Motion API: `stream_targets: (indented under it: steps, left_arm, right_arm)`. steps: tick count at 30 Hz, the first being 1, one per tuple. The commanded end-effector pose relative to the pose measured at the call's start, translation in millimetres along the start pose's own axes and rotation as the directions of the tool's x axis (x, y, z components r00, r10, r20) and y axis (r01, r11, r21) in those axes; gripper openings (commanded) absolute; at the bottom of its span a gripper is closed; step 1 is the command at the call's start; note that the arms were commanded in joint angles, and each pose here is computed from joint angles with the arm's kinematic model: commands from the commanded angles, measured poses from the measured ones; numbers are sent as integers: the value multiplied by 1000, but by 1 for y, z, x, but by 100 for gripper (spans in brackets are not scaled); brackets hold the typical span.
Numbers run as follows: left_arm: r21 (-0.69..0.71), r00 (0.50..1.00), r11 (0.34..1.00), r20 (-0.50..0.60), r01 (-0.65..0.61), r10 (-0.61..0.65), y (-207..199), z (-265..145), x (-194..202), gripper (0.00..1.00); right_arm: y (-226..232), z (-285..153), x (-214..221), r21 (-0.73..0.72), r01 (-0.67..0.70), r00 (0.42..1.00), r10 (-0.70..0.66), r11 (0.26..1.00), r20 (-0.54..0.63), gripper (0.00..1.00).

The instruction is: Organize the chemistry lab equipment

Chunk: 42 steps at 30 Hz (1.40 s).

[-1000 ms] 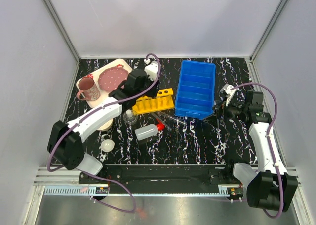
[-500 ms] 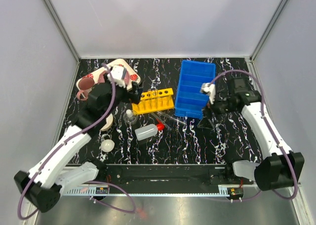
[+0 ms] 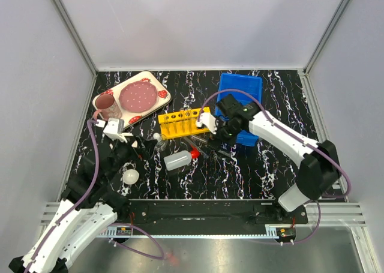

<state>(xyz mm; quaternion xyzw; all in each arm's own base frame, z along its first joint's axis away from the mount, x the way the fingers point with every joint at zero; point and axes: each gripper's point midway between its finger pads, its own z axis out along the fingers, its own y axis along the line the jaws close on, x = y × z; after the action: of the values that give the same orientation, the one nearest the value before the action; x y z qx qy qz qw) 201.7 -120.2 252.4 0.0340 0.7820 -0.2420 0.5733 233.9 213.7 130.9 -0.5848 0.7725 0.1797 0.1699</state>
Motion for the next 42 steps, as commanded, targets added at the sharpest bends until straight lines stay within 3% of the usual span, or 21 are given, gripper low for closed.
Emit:
stream_targets:
  steps: [1,5,9,15,31,42]
  left_arm:
    - [-79,995,992,-14,95,-97,15,1,17,99]
    - [-110,993,988,-35,106,-111,22,-2,28,99]
    - [-117,992,986,-20,122,-125,24,-7,27,99]
    - [-134,994,985,13,105,-104,28,-20,17,99]
    - [-131,995,987,22,96,-94,30,-24,18,99]
    - [-118,995,988,30,99,-96,28,-25,17,99]
  right_arm:
    - [-38,7,-49,192,42,998,-50,980,38,100]
    - [-37,33,-78,232,124,991,-132,965,17,98]
    - [-39,61,-92,277,171,984,-177,946,-3,79]
    - [-54,87,-87,336,170,985,-167,926,-40,64]
    - [-74,122,-46,416,240,970,-199,877,-141,60]
    - [-72,139,-28,375,234,966,-170,897,-196,59]
